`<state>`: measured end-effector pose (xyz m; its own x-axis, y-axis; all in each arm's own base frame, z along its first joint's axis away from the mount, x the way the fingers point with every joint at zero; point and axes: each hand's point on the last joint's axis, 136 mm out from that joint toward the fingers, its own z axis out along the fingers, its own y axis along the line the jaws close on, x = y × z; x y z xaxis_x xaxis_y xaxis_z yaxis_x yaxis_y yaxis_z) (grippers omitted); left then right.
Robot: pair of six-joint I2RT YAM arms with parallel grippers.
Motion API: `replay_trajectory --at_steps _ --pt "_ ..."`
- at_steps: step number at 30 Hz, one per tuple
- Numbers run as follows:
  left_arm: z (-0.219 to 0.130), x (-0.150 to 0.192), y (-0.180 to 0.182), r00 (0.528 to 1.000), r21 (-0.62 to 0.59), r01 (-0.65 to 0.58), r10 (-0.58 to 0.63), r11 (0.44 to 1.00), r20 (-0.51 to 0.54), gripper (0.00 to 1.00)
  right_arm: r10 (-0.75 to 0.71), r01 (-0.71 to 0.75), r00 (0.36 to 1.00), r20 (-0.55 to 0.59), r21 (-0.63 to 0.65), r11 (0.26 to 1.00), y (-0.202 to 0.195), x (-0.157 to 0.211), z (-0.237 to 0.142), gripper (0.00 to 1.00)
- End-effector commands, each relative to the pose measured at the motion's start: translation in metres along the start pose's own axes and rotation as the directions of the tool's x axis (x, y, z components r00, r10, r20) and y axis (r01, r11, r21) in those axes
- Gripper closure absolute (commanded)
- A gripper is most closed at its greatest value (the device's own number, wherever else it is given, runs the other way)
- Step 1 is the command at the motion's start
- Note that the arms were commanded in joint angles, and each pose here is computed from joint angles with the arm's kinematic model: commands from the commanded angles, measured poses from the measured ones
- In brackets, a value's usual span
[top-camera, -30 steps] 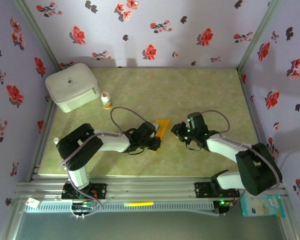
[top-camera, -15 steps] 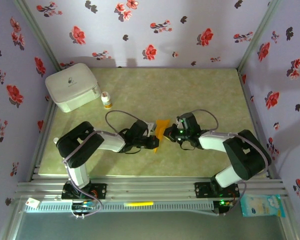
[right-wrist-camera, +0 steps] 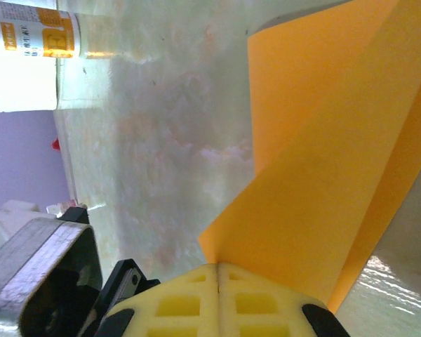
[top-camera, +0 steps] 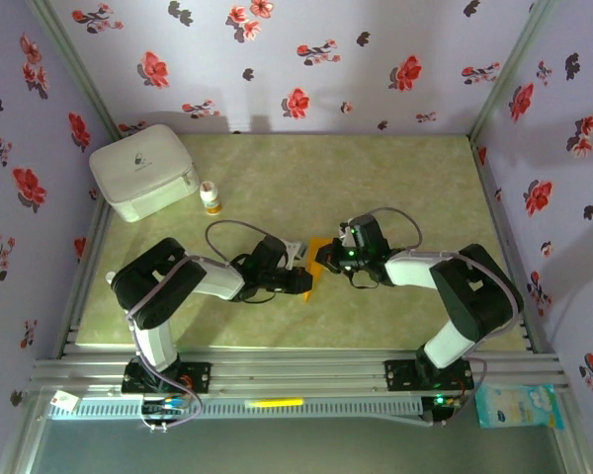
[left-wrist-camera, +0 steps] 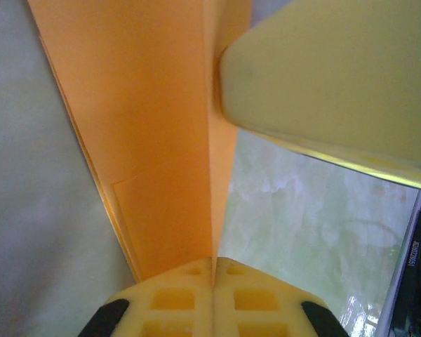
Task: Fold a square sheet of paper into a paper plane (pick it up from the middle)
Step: Perform the fifth fold on the wing at the bottom-center of the table.
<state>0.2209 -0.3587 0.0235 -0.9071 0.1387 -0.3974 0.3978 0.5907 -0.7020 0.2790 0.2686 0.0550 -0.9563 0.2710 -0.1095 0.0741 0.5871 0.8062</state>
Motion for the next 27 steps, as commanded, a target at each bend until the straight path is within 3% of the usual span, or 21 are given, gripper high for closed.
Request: replay_trajectory --at_steps 1,27 --pt "0.001 0.036 0.024 0.990 -0.056 0.077 -0.083 0.995 -0.115 1.00 -0.042 0.042 0.999 0.007 0.017 0.999 -0.001 -0.003 0.004 0.97" --pt "0.003 0.036 0.021 0.982 -0.020 0.103 -0.105 0.994 -0.160 0.99 -0.014 0.004 0.998 0.066 0.158 0.987 -0.038 -0.008 0.002 0.97"
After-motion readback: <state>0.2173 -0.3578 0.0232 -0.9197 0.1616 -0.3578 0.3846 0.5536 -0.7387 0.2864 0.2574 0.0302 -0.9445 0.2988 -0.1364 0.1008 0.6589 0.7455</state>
